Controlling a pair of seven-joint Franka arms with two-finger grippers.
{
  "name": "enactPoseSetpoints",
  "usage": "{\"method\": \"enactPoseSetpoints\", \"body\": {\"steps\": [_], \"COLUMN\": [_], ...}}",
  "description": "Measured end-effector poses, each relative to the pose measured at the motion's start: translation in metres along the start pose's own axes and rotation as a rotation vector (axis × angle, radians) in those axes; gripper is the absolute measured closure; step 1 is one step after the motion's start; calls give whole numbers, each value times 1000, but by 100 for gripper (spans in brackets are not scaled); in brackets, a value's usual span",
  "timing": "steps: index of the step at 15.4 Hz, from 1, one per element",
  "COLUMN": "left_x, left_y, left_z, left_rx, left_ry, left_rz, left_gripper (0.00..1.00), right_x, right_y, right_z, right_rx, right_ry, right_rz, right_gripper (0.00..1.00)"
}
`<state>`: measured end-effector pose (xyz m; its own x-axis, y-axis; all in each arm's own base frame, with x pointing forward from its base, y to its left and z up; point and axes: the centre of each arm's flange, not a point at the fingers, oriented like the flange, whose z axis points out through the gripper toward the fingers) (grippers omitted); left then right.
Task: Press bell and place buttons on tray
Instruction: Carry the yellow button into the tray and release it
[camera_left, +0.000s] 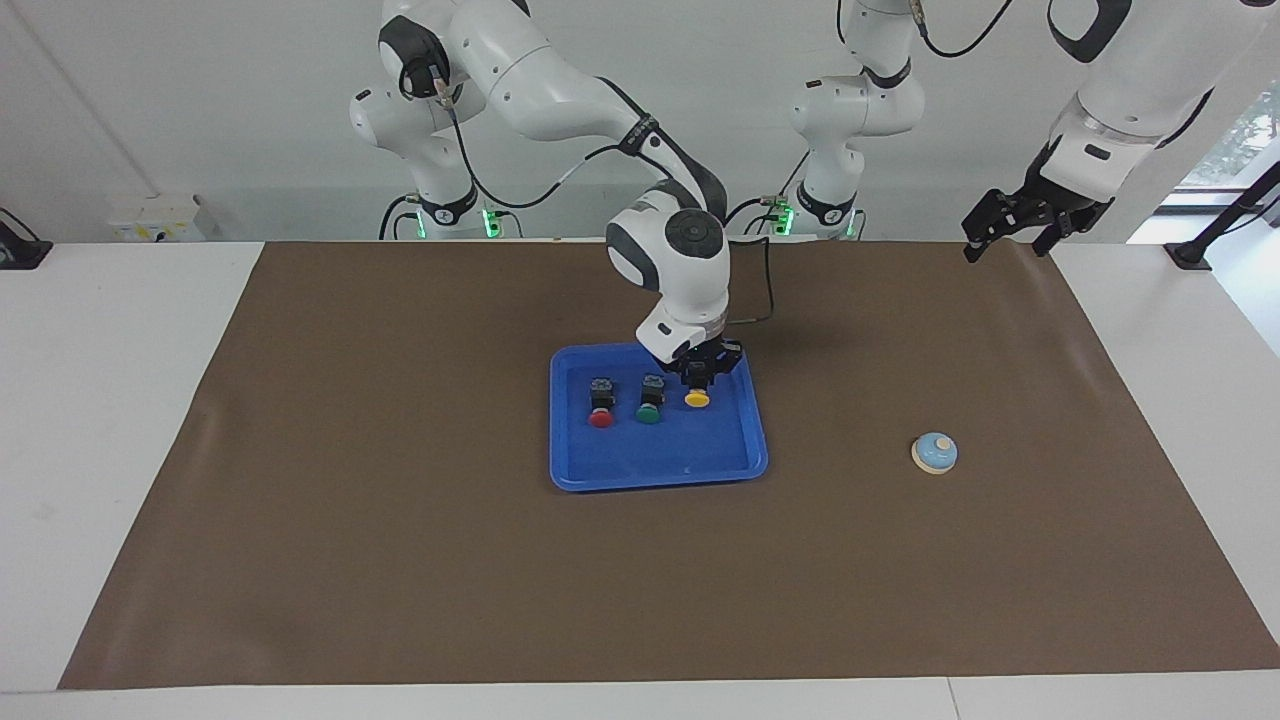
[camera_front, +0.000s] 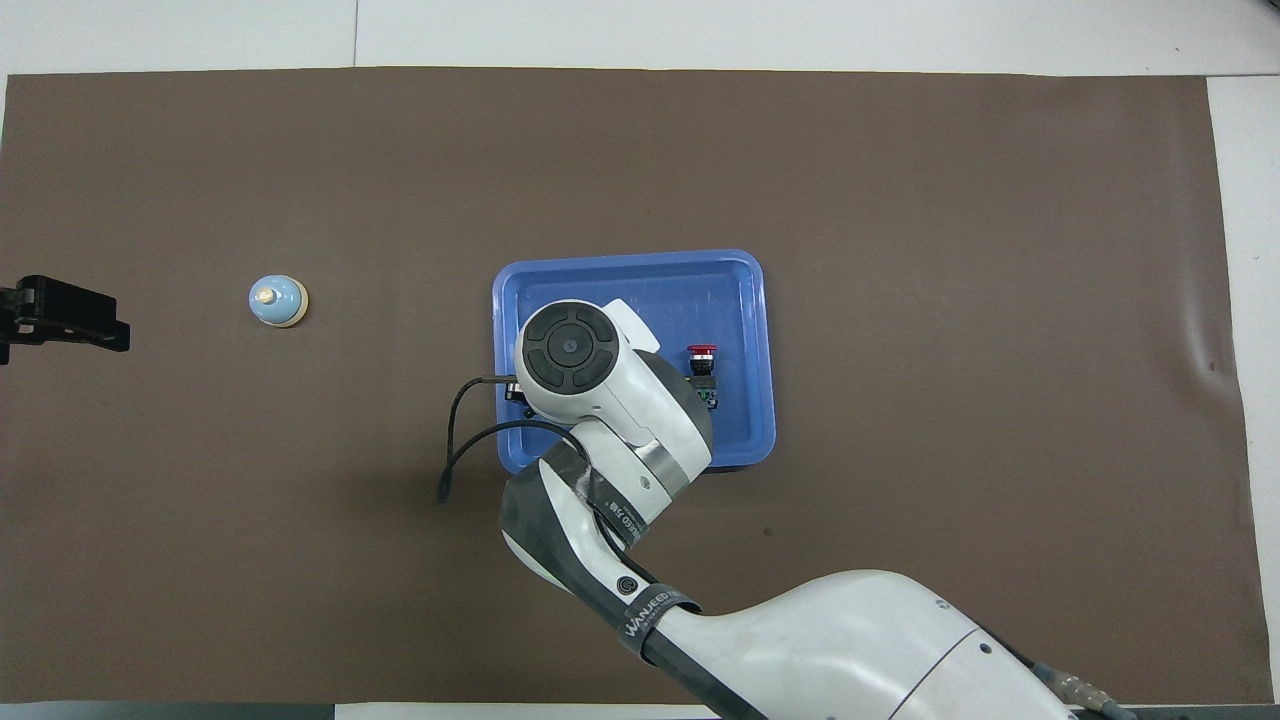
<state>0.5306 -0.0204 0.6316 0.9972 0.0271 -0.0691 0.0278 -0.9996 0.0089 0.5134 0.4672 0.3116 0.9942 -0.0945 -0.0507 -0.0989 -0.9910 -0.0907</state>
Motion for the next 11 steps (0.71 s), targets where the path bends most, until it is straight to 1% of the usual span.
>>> {"method": "enactPoseSetpoints", "body": {"steps": [4, 7, 9, 11], "left_x": [0, 0, 0, 0], "left_y": [0, 0, 0, 0], "left_z": [0, 0, 0, 0], "left_rx": [0, 0, 0, 0], "left_ry": [0, 0, 0, 0], "left_rz": [0, 0, 0, 0], "left_gripper": [0, 0, 0, 0], "right_x": [1, 5, 3, 2], "right_y": [-1, 0, 1, 1], "right_z": [4, 7, 17, 17], "right_rx": [1, 27, 34, 37], "right_ry": [10, 37, 42, 46], "right_rz": [-5, -3, -3, -4], "right_gripper": [56, 56, 56, 56]}}
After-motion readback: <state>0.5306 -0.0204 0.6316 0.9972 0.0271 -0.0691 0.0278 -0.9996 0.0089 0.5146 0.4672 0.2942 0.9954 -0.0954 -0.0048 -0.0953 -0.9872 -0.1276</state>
